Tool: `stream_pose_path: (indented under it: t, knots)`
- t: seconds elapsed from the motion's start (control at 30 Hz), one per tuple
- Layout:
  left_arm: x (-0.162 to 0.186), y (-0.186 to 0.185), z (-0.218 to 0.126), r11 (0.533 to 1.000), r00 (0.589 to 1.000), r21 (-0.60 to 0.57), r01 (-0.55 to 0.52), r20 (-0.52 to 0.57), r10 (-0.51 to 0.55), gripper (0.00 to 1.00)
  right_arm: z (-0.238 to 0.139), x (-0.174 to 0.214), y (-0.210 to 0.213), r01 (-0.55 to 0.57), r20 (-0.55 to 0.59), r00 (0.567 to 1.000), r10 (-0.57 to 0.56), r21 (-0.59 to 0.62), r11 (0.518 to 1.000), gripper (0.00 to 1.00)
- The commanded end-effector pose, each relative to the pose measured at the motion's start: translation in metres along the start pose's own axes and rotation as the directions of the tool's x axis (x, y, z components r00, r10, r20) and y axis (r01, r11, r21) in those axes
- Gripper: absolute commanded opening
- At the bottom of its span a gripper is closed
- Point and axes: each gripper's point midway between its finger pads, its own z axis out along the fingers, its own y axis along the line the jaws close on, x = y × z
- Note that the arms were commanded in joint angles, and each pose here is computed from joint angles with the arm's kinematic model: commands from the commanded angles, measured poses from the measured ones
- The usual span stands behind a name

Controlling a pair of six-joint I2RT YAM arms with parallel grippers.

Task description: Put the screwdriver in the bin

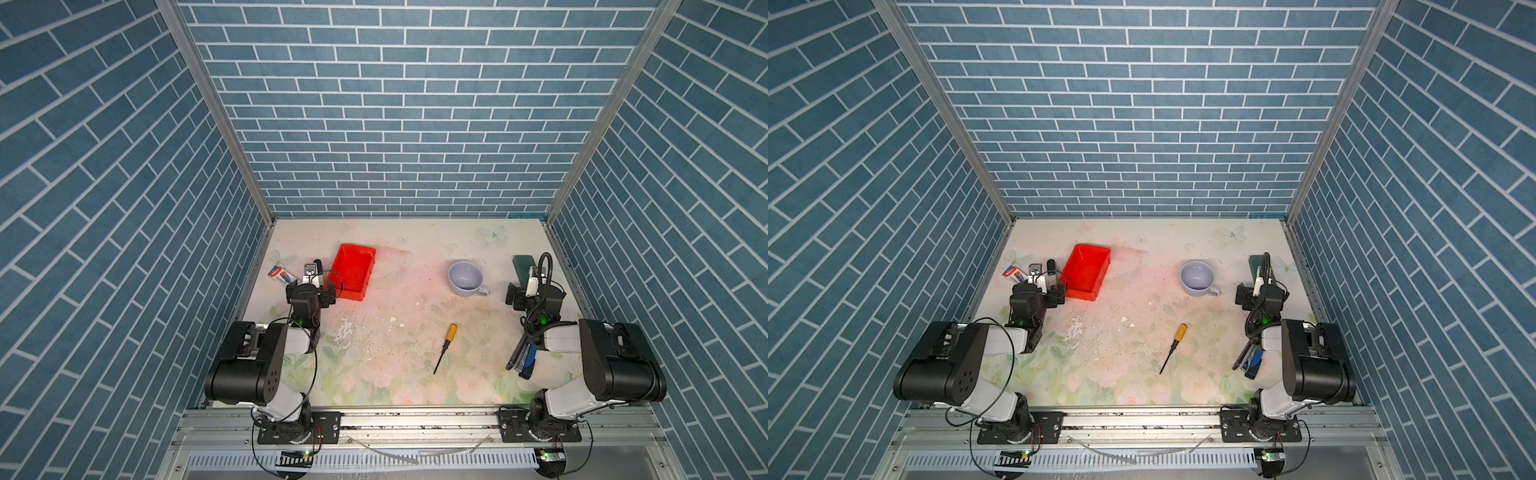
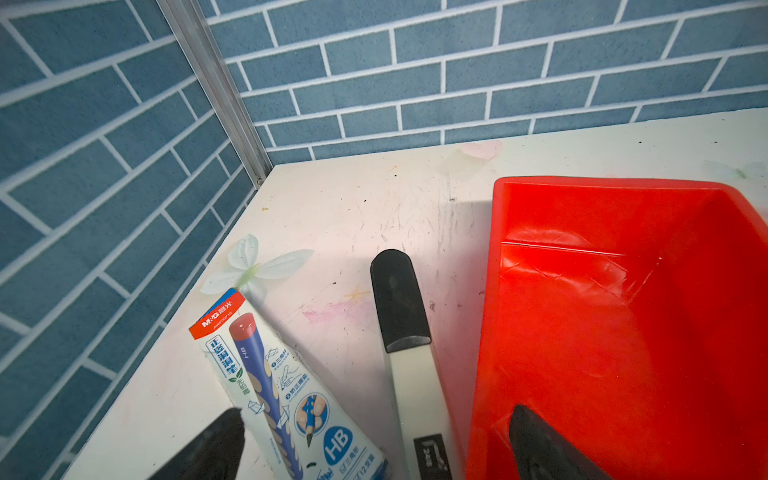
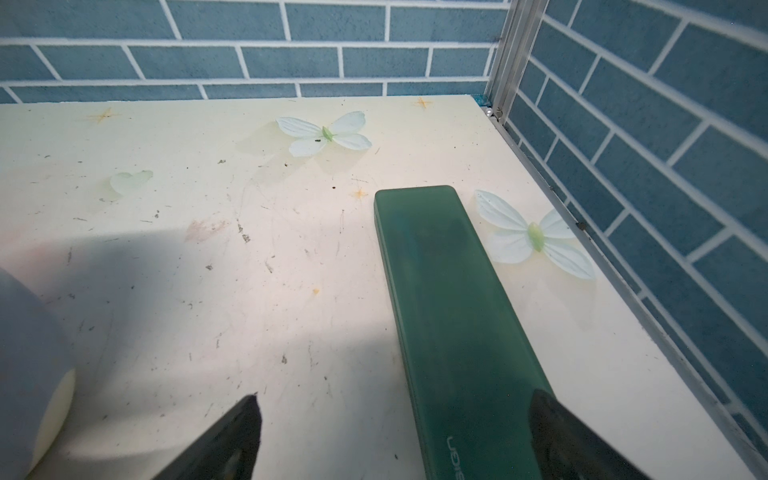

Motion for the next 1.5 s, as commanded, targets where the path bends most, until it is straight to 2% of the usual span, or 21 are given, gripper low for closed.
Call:
stream_pose_path:
  t: [0.0, 0.17, 0.4, 0.47, 0.6, 0.67, 0.8, 0.93, 1.03, 1.13, 1.3, 1.33, 1.4, 1.47]
  knots:
    - [-0.002, 0.004, 0.001, 1.000, 1.000, -0.013, 0.011, 0.001, -0.011, 1.00, 0.006, -0.013, 0.003, -0.025, 0.022, 0.999, 0.025, -0.015, 1.000, 0.99]
    - [-0.006, 0.005, -0.004, 1.000, 1.000, -0.017, 0.015, 0.023, -0.015, 1.00, 0.001, -0.018, 0.002, -0.028, 0.041, 0.999, 0.029, -0.029, 0.999, 0.99]
    - [-0.038, 0.000, -0.033, 1.000, 0.999, -0.001, -0.017, 0.042, 0.017, 1.00, -0.023, -0.047, 0.000, -0.028, 0.055, 0.998, 0.030, -0.028, 0.999, 0.99]
    - [-0.048, -0.005, -0.042, 0.999, 0.997, -0.001, -0.048, 0.057, 0.048, 1.00, -0.030, -0.057, 0.000, -0.062, 0.051, 0.997, 0.063, -0.029, 0.998, 0.99]
    - [-0.074, -0.036, -0.064, 0.989, 0.989, 0.077, -0.128, 0.084, 0.122, 1.00, -0.045, -0.069, 0.010, -0.140, -0.027, 0.990, 0.139, -0.044, 0.989, 0.99]
    - [-0.085, -0.058, -0.079, 0.974, 0.980, 0.135, -0.184, 0.095, 0.172, 1.00, -0.055, -0.073, 0.024, -0.134, -0.059, 0.990, 0.130, -0.060, 0.989, 0.99]
    - [-0.094, -0.107, -0.108, 0.917, 0.959, 0.281, -0.283, 0.098, 0.266, 1.00, -0.076, -0.068, 0.054, -0.133, -0.158, 0.980, 0.121, -0.069, 0.989, 0.99]
    - [-0.090, -0.152, -0.139, 0.831, 0.932, 0.423, -0.361, 0.130, 0.339, 1.00, -0.095, -0.044, 0.080, -0.197, -0.278, 0.945, 0.174, -0.054, 0.979, 0.99]
    - [-0.086, -0.173, -0.158, 0.768, 0.907, 0.485, -0.417, 0.169, 0.386, 1.00, -0.110, -0.030, 0.100, -0.199, -0.347, 0.922, 0.170, -0.049, 0.979, 0.99]
    - [-0.076, -0.195, -0.178, 0.686, 0.893, 0.578, -0.442, 0.206, 0.401, 1.00, -0.125, -0.017, 0.117, -0.212, -0.414, 0.893, 0.178, -0.038, 0.977, 0.99]
    - [-0.043, -0.230, -0.218, 0.505, 0.867, 0.722, -0.474, 0.281, 0.413, 1.00, -0.137, 0.011, 0.153, -0.299, -0.549, 0.804, 0.227, -0.045, 0.953, 0.97]
    - [-0.040, -0.233, -0.223, 0.488, 0.863, 0.728, -0.481, 0.293, 0.412, 1.00, -0.137, 0.017, 0.162, -0.318, -0.576, 0.784, 0.232, -0.052, 0.947, 0.97]
    - [-0.033, -0.236, -0.228, 0.498, 0.865, 0.720, -0.483, 0.304, 0.399, 1.00, -0.135, 0.028, 0.181, -0.343, -0.629, 0.744, 0.226, -0.070, 0.937, 0.98]
    - [-0.028, -0.237, -0.229, 0.507, 0.882, 0.730, -0.458, 0.299, 0.366, 1.00, -0.131, 0.035, 0.196, -0.342, -0.659, 0.723, 0.208, -0.080, 0.936, 0.96]
